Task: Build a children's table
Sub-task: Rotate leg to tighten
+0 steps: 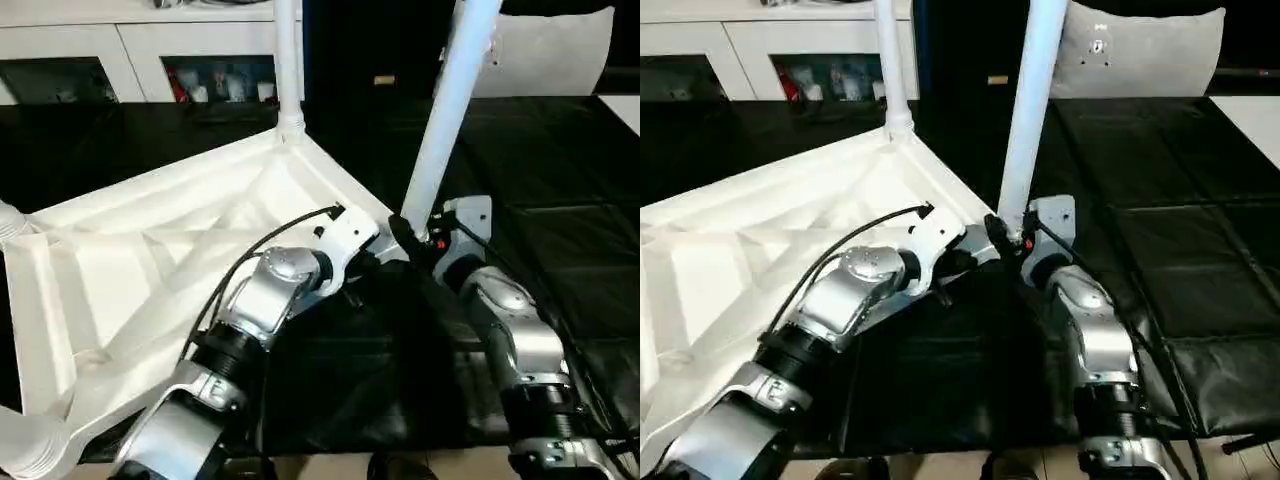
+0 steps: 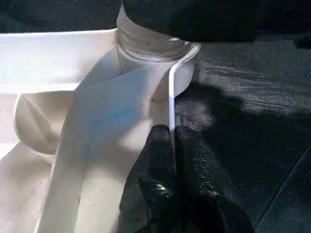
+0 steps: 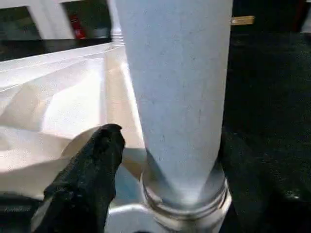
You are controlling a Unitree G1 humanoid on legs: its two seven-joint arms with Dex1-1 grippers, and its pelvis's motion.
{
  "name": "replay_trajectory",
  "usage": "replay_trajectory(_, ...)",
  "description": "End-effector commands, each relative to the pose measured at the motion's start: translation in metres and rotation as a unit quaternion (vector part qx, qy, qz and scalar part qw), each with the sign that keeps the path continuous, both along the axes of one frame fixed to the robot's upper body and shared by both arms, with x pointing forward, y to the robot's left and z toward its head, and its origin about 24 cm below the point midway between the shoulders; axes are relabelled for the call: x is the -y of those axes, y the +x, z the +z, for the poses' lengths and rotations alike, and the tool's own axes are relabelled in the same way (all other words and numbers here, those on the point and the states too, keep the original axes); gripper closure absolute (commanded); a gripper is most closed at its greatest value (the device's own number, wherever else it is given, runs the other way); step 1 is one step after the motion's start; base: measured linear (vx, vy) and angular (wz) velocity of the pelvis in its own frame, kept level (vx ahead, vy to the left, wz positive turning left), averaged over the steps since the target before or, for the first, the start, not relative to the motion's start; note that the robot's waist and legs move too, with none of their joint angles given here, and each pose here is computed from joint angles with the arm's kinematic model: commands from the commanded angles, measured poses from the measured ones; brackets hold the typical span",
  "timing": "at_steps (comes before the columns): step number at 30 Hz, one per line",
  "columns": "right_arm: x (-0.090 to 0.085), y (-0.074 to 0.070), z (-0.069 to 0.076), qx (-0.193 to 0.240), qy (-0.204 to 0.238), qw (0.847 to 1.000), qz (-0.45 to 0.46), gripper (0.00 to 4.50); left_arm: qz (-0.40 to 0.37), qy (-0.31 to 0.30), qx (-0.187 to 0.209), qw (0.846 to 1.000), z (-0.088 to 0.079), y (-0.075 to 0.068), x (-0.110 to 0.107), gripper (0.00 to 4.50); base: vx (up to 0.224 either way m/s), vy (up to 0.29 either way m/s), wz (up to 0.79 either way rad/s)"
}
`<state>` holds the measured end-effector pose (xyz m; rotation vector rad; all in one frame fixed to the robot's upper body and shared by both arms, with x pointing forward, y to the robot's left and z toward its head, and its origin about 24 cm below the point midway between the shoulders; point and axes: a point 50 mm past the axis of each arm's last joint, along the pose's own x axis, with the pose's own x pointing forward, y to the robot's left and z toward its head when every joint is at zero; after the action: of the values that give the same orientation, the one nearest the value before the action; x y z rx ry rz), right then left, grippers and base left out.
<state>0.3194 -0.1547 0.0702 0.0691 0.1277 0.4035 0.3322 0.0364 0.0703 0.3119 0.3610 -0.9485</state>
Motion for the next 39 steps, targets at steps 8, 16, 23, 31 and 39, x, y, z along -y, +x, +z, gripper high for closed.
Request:
replay_trajectory(8, 0.034, -0.021, 0.023, 0.017, -0.077, 0.976, 0.205, 0.18, -0.154, 0.026, 0.04, 0.987, 0.006, -0.012, -0.029, 4.5, 0.0, 0.0, 0.0)
replay_trajectory(16, 0.046, -0.042, 0.03, -0.005, -0.121, 0.914, 0.387, 0.05, -0.309, 0.064, 0.022, 0.949, 0.008, -0.031, -0.054, 4.5, 0.0, 0.0, 0.0)
replay_trajectory(23, 0.04, -0.05, 0.028, -0.031, -0.107, 0.871, 0.478, 0.54, -0.392, 0.1, 0.009, 0.914, 0.009, -0.039, -0.063, 4.5, 0.0, 0.0, 0.0)
replay_trajectory(31, 0.03, -0.054, 0.023, -0.052, -0.093, 0.846, 0.522, 1.19, -0.43, 0.092, 0.009, 0.898, 0.013, -0.045, -0.057, 4.5, 0.0, 0.0, 0.0)
replay_trajectory(39, 0.027, -0.058, 0.018, -0.074, -0.07, 0.836, 0.538, 1.94, -0.44, 0.086, 0.009, 0.894, 0.015, -0.045, -0.055, 4.5, 0.0, 0.0, 0.0)
